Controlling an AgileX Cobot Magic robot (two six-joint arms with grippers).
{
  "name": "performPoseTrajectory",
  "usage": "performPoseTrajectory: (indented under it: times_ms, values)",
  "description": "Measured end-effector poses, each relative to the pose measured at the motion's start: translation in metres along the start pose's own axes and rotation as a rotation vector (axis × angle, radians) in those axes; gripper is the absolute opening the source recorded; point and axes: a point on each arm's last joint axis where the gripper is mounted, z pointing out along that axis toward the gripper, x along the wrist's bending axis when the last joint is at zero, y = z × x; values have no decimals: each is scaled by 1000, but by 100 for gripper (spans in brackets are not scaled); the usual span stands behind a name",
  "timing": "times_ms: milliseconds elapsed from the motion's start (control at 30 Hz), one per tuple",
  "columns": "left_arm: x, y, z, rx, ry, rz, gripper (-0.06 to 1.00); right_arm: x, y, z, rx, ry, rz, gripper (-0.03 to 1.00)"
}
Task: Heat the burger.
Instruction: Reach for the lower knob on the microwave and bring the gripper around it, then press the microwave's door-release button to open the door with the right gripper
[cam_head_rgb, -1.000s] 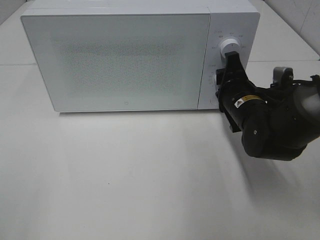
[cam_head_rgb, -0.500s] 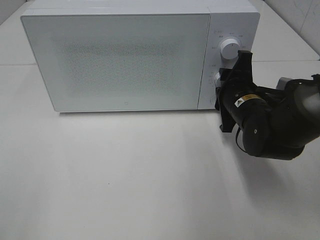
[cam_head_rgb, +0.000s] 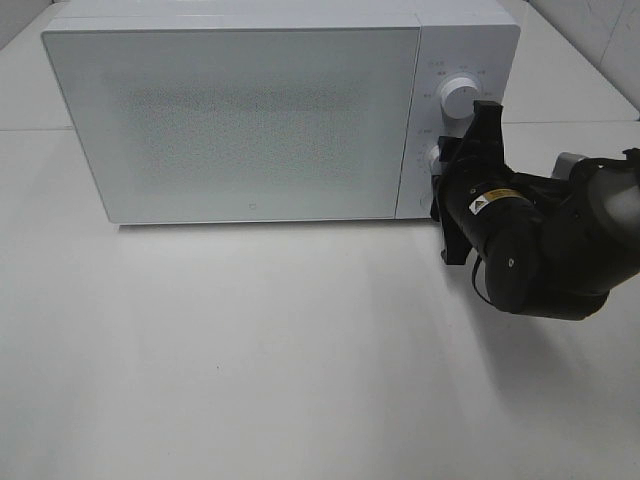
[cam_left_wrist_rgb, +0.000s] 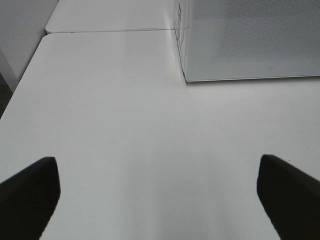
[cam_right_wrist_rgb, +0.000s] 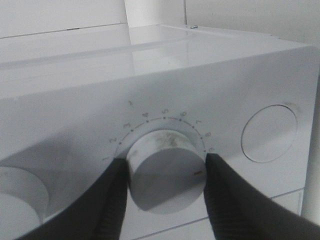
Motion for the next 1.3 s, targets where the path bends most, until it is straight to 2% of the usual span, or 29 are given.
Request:
performPoseTrajectory:
  times_ms: [600, 800, 867, 1033, 1300]
  values:
    - [0, 0, 0, 0, 0, 0, 100, 1, 0, 0, 3, -8, 13, 47]
    - [0, 0, 0, 0, 0, 0, 100, -1, -1, -1, 11, -25, 25, 56]
    - [0, 0, 0, 0, 0, 0, 100, -2, -3, -1, 17, -41, 23, 63]
    - [0, 0, 0, 0, 0, 0, 100, -5, -4, -2, 28, -61, 16, 73]
    - [0, 0, 0, 0, 0, 0, 100, -3, -6, -3, 46, -55, 7, 75]
